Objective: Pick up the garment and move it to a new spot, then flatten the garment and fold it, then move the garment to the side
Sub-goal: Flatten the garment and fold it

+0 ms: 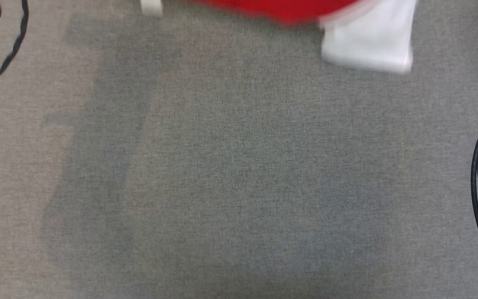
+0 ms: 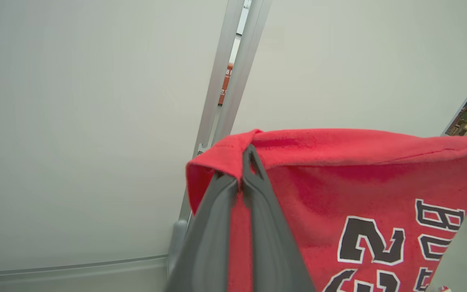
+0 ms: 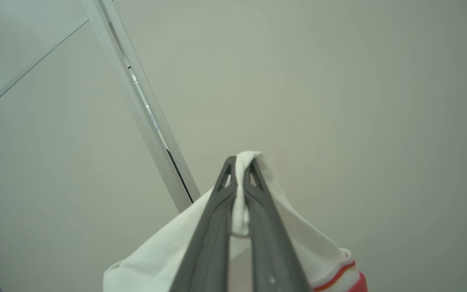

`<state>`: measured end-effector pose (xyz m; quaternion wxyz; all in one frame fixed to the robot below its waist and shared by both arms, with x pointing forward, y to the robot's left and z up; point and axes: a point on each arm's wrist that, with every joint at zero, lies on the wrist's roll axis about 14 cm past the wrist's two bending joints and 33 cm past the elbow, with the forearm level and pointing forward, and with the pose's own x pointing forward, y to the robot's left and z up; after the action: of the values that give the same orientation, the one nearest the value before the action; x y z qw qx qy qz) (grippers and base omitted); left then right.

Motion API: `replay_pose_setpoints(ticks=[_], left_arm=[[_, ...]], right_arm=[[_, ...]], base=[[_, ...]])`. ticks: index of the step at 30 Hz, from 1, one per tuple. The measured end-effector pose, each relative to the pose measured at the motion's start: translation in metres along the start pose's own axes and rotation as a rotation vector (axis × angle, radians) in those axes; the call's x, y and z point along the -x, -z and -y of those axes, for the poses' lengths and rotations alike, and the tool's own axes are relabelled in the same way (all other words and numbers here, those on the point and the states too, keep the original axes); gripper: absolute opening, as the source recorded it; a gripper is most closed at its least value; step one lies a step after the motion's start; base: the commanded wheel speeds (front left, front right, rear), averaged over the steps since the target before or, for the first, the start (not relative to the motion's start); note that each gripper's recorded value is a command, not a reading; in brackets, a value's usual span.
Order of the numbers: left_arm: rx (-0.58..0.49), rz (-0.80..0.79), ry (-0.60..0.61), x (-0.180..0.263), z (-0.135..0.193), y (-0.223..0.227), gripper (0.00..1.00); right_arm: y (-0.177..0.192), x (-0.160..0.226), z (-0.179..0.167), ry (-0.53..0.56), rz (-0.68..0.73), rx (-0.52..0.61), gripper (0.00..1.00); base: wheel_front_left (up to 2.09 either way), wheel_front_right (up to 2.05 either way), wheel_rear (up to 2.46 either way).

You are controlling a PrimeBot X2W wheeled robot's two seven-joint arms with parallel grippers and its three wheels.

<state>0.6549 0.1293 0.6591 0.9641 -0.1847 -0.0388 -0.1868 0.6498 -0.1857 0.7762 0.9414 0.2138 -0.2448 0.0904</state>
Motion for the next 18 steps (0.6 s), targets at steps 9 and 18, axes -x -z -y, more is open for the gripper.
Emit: replay_pose_setpoints(ticks=[9, 18], left_arm=[[-0.085, 0.115, 0.061, -0.027, -0.012, 0.047, 0.00], [0.008, -0.293, 0.005, 0.098, -0.027, 0.220, 0.00]], right_arm=[[0.075, 0.022, 0.005, -0.045, -0.089, -0.017, 0.00], [0.161, 0.213, 0.072, 0.197, -0.407, -0.084, 0.00]], base=[[0.00, 0.00, 0.00], [0.00, 0.00, 0.00]])
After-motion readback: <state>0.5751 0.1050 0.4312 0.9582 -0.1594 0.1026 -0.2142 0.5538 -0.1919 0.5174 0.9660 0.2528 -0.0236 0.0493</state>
